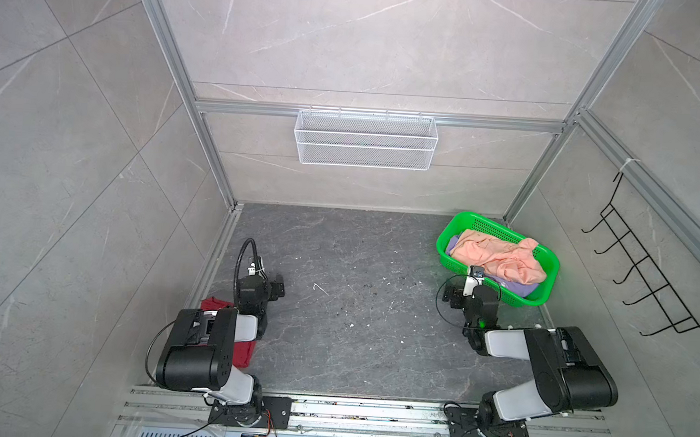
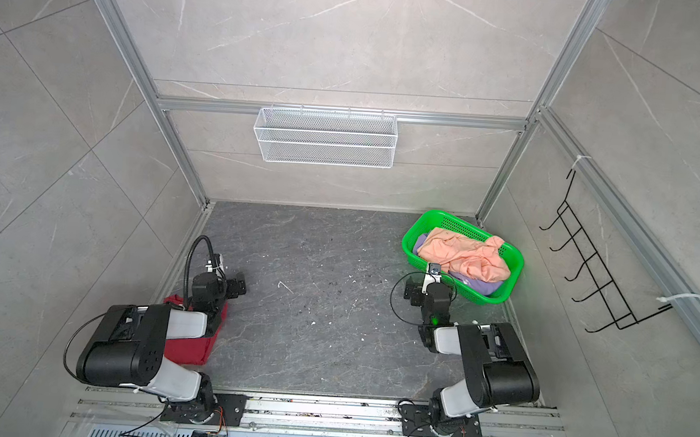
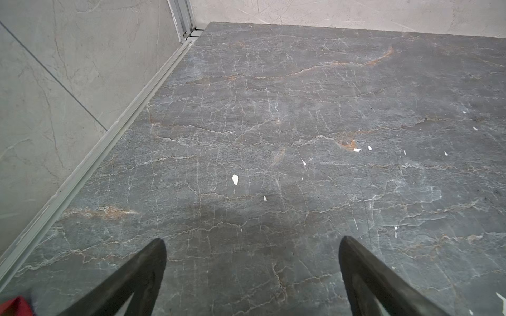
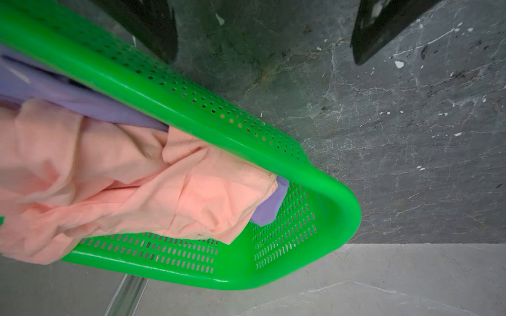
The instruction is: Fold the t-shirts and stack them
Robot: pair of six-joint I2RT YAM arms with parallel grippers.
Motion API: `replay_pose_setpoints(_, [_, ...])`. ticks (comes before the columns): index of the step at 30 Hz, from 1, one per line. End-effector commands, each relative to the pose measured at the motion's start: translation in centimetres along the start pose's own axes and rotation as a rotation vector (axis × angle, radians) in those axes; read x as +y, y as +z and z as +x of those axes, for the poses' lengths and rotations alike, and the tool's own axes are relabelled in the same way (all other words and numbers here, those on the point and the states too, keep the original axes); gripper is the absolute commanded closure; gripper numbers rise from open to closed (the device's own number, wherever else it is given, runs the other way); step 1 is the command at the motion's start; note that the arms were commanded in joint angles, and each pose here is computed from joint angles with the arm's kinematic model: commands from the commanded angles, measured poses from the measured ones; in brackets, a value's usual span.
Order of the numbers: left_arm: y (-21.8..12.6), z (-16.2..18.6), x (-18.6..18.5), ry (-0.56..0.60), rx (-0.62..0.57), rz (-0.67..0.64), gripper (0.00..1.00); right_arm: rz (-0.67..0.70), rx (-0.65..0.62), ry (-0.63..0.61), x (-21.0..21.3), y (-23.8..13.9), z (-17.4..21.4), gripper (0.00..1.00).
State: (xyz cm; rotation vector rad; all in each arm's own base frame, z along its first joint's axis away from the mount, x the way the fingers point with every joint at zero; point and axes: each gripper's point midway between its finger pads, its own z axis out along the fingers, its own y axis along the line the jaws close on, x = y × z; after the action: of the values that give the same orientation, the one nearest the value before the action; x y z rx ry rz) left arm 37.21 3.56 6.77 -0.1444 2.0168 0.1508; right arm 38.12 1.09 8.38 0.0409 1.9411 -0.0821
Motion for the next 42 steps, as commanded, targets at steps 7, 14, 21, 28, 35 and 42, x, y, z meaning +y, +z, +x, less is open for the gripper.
replay_pose_setpoints(7, [0.13,-2.14,0.13,-0.021,-0.067,-0.001,0.0,0.001,-0.032,-0.003,0.12,0.15,-1.14,0.0])
replay_pose_setpoints(14, [0.12,-2.08,0.14,-0.021,-0.066,-0.001,0.0,0.002,-0.032,-0.002,0.1,0.15,-1.16,0.01])
replay_pose_setpoints(21, [0.12,-2.08,0.14,-0.021,-0.066,-0.002,0.0,0.002,-0.032,-0.002,0.1,0.15,-1.15,0.0])
replay_pose_setpoints(28, [0.13,-2.11,0.14,-0.02,-0.066,-0.002,0.0,0.001,-0.032,-0.002,0.11,0.15,-1.15,0.0])
replay_pose_setpoints(35, [0.12,-2.13,0.11,-0.021,-0.067,-0.001,0.0,0.001,-0.033,-0.003,0.1,0.14,-1.18,0.0])
replay_pose_setpoints(42, [0.07,-2.07,0.16,-0.02,-0.067,-0.002,0.0,-0.029,-0.026,-0.018,0.67,0.19,-1.31,0.0])
